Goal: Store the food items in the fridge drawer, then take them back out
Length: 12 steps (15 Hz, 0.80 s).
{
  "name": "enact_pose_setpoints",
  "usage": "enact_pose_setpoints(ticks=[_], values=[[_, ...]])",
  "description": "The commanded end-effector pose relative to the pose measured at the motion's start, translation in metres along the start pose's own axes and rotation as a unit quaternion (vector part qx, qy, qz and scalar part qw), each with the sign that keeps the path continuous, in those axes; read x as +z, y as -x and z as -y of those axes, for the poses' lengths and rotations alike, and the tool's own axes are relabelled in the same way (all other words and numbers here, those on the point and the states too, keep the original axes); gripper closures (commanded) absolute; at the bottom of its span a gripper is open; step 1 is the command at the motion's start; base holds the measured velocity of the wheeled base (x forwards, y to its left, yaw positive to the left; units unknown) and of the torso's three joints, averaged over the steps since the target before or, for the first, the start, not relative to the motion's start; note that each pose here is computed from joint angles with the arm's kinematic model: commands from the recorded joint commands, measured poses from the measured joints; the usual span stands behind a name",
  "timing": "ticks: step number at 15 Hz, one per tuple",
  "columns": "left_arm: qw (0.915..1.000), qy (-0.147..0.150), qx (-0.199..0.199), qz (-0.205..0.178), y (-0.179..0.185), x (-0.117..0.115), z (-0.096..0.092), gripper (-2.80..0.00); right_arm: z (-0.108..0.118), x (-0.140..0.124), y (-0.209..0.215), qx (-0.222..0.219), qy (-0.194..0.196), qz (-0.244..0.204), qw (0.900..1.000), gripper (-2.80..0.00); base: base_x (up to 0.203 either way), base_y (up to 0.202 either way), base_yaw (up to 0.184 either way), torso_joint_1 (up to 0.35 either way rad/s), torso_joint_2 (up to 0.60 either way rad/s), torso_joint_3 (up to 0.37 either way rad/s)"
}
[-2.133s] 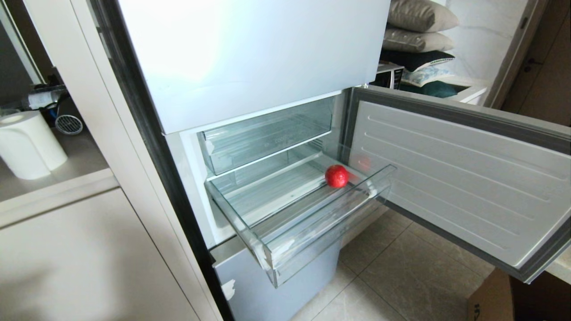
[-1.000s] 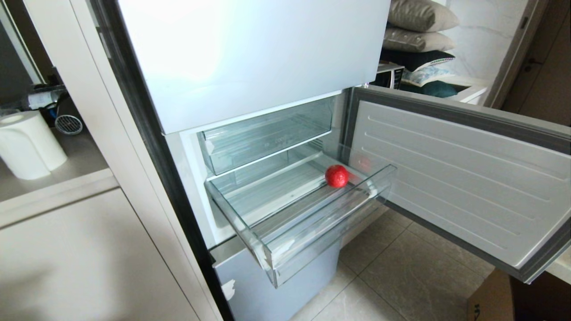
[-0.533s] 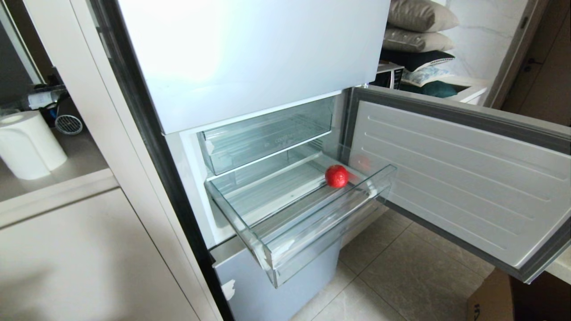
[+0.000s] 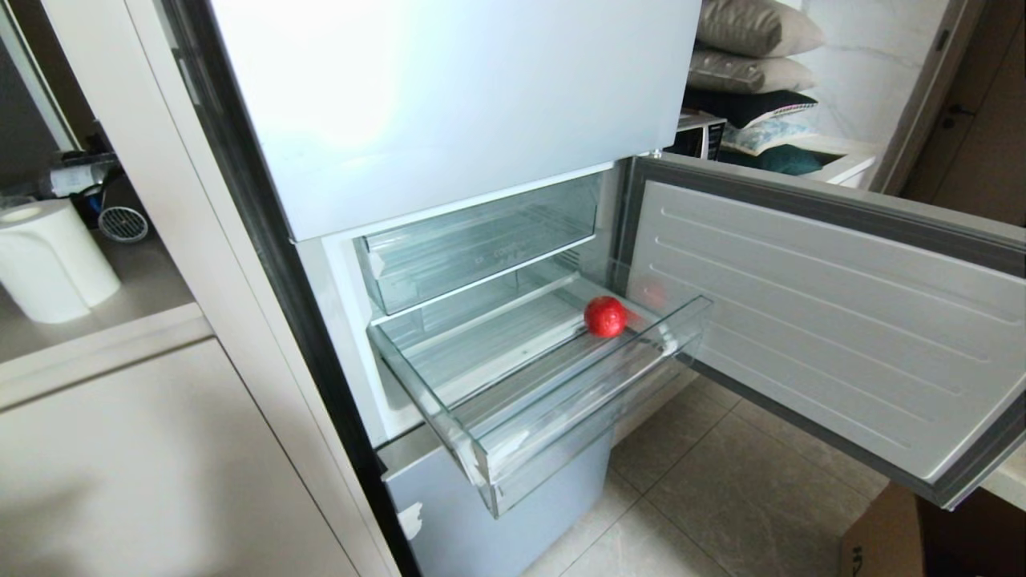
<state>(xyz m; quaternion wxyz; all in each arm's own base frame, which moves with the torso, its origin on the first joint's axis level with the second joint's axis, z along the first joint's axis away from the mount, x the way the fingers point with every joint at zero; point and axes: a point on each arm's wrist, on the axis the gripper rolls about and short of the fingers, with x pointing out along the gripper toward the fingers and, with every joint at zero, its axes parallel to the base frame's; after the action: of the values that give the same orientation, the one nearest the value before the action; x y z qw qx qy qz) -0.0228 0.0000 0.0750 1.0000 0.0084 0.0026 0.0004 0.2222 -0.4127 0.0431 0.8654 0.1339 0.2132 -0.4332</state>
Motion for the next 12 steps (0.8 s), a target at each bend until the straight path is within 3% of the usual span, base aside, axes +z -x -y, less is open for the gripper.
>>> enact_pose_setpoints(ticks=[1, 4, 6, 9, 12], values=[[1.0, 0.0, 0.0, 0.0, 0.0, 0.0, 0.0, 0.0, 0.001, 0.047, 0.046, -0.005, -0.003, 0.042, 0.999, 0.0, 0.0, 0.0, 0.0, 0.0, 0.0, 0.0], [1.0, 0.0, 0.0, 0.0, 0.0, 0.0, 0.0, 0.0, -0.01, 0.115, 0.147, -0.008, -0.016, 0.131, 0.991, 0.0, 0.0, 0.0, 0.0, 0.0, 0.0, 0.0], [1.0, 0.0, 0.0, 0.0, 0.0, 0.0, 0.0, 0.0, -0.02, 0.141, 0.219, -0.008, -0.017, 0.194, 0.981, 0.0, 0.0, 0.0, 0.0, 0.0, 0.0, 0.0], [1.0, 0.0, 0.0, 0.0, 0.0, 0.0, 0.0, 0.0, -0.039, 0.165, 0.317, 0.001, -0.019, 0.297, 0.955, 0.0, 0.0, 0.0, 0.0, 0.0, 0.0, 0.0], [1.0, 0.0, 0.0, 0.0, 0.0, 0.0, 0.0, 0.0, -0.09, 0.179, 0.377, 0.088, -0.007, 0.369, 0.925, 0.0, 0.0, 0.0, 0.0, 0.0, 0.0, 0.0]])
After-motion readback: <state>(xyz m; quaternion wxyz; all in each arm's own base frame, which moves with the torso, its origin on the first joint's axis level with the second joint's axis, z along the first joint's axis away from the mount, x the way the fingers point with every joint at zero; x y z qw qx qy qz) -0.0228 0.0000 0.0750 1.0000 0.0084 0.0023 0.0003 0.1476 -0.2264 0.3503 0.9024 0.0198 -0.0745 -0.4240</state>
